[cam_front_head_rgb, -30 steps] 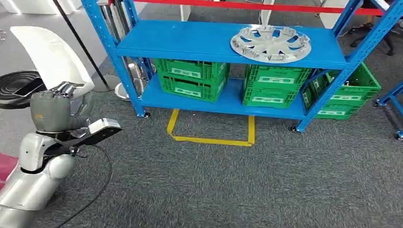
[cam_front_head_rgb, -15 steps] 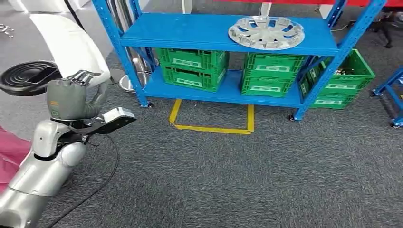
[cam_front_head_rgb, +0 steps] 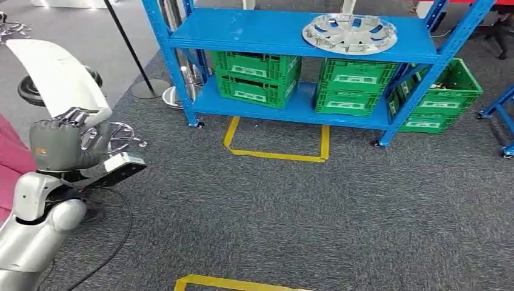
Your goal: Take the parts from the cabinet and place them on the table.
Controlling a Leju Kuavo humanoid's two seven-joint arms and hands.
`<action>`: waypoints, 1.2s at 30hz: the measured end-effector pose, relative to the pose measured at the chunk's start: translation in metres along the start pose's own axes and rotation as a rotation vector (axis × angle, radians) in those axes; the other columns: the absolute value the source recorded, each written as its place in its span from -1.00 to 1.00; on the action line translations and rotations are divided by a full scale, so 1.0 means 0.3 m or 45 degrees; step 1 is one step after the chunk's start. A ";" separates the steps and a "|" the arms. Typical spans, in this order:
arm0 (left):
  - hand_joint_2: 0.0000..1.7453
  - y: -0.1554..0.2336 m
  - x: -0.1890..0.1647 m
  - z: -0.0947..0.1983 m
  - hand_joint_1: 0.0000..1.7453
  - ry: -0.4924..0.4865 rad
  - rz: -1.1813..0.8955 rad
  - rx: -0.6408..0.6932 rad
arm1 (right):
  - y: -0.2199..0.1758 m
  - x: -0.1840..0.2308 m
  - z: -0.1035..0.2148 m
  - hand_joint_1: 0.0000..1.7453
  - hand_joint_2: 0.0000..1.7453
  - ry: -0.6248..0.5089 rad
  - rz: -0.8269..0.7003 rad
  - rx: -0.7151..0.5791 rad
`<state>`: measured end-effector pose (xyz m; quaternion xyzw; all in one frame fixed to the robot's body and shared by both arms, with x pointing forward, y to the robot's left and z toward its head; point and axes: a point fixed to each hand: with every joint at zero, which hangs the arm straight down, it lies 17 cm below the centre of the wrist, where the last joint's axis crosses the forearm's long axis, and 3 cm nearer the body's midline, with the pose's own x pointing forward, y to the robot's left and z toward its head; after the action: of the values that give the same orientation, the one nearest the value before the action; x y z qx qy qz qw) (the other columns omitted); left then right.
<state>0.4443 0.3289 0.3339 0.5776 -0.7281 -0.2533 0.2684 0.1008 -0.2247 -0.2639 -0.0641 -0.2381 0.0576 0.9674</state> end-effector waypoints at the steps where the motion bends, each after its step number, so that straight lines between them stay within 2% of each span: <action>1: 1.00 0.003 0.001 -0.001 1.00 0.000 0.001 0.003 | 0.000 -0.001 0.000 -1.00 -1.00 0.002 0.000 0.000; 9: 1.00 0.005 0.004 0.008 1.00 -0.002 0.003 0.009 | 0.003 -0.051 0.005 -1.00 -1.00 0.101 -0.006 0.010; 28: 1.00 0.012 0.018 -0.007 1.00 -0.019 0.008 0.022 | 0.009 -0.089 0.012 -1.00 -1.00 0.174 0.002 0.024; 31: 1.00 0.008 0.022 -0.022 1.00 -0.022 0.013 0.022 | 0.029 -0.149 0.027 -1.00 -1.00 0.322 -0.024 0.065; 36: 1.00 -0.041 0.085 -0.136 1.00 -0.059 0.061 0.014 | 0.103 -0.302 0.120 -1.00 -1.00 0.759 0.005 0.237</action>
<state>0.4760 0.2990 0.3578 0.5555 -0.7491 -0.2561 0.2544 0.0016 -0.2038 -0.2780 0.0101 0.0624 0.0598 0.9962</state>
